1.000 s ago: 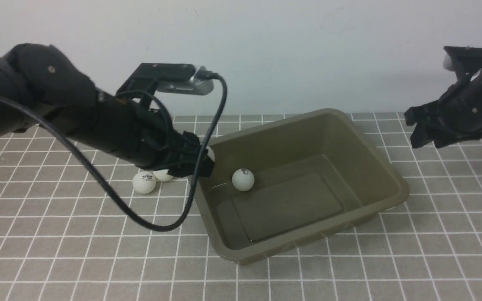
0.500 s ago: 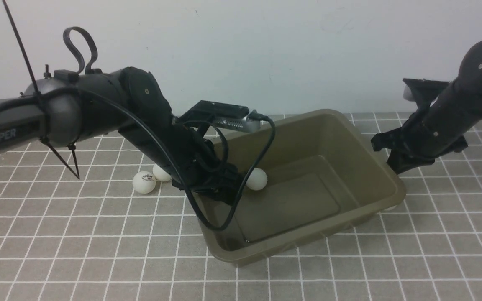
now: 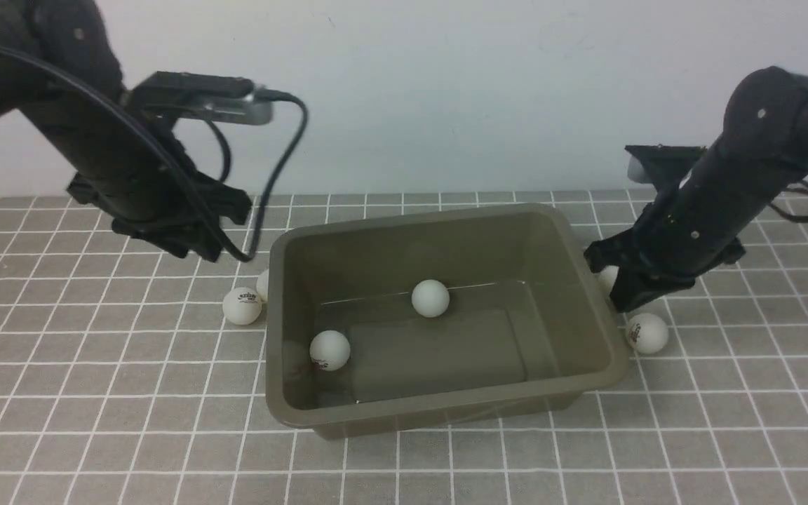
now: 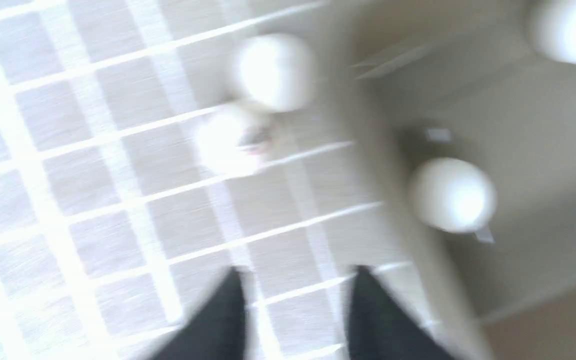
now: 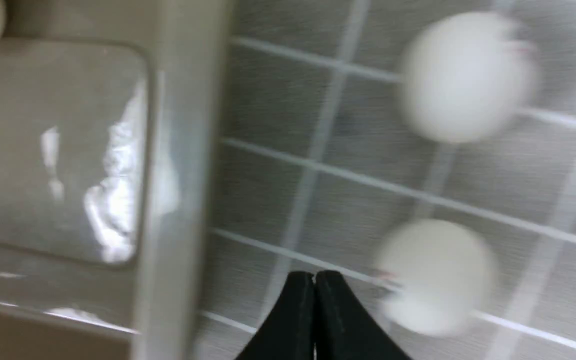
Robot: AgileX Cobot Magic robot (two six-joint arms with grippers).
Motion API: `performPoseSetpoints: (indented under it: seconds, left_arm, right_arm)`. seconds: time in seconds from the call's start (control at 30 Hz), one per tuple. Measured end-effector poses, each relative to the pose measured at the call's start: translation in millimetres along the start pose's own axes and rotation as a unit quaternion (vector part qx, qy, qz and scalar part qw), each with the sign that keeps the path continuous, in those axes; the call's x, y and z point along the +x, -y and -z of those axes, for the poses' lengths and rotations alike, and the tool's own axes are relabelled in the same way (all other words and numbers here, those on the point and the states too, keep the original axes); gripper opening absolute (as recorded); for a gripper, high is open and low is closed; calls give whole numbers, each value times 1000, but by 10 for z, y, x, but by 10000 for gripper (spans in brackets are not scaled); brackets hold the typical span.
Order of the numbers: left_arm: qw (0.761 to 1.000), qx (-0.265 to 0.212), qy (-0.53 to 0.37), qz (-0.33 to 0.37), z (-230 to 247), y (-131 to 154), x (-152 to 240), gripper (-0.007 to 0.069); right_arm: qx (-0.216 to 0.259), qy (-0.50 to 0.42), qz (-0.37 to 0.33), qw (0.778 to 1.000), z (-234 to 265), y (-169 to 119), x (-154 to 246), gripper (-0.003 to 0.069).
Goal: Put the table tennis balls into the box on the grey coffee tablecloth.
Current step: 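Reach for and grasp a ping pong ball on the table beside the basket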
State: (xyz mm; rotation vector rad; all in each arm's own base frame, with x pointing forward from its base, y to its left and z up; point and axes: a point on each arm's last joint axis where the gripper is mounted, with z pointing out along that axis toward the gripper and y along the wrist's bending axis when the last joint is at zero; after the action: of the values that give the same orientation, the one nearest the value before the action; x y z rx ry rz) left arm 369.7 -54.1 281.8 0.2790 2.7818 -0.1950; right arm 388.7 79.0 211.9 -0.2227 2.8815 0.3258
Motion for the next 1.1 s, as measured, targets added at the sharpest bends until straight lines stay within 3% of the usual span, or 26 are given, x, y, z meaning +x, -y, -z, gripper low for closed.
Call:
performPoseSetpoints:
  seconds: [0.07, 0.2, 0.4, 0.43, 0.53, 0.67, 0.87, 1.03, 1.1]
  left_arm:
    - [1000, -7, -4, 8, -30, -145, 5, 33]
    - [1000, -1, -11, -18, -180, -187, -16, 28]
    - [999, 19, -16, -49, -538, -181, -71, 236]
    - [998, 25, -18, -50, -617, -162, -77, 328]
    - [998, 25, -14, -62, -784, -141, -103, 491]
    - [998, 20, -6, -65, -1010, -168, -130, 585]
    - [998, 19, -16, -63, -1224, -200, -111, 554]
    - [998, 18, -22, -63, -1339, -218, -95, 331]
    - [998, 16, -27, -62, -1335, -222, -90, 335]
  right_arm:
    - [11, 20, -5, 1000, 187, 85, -2, -8]
    - [19, 53, -14, 998, 457, 167, 6, -7]
    - [26, 82, -22, 996, 688, 242, 28, -3]
    - [28, 83, -23, 996, 699, 256, 30, -3]
    - [29, 83, -26, 996, 701, 277, 30, -3]
    - [27, 93, -29, 995, 706, 280, 14, 0]
    - [24, 96, -35, 994, 706, 277, 9, 3]
    - [33, 100, -36, 994, 709, 294, 2, 66]
    - [39, 100, -34, 994, 710, 303, 1, 108]
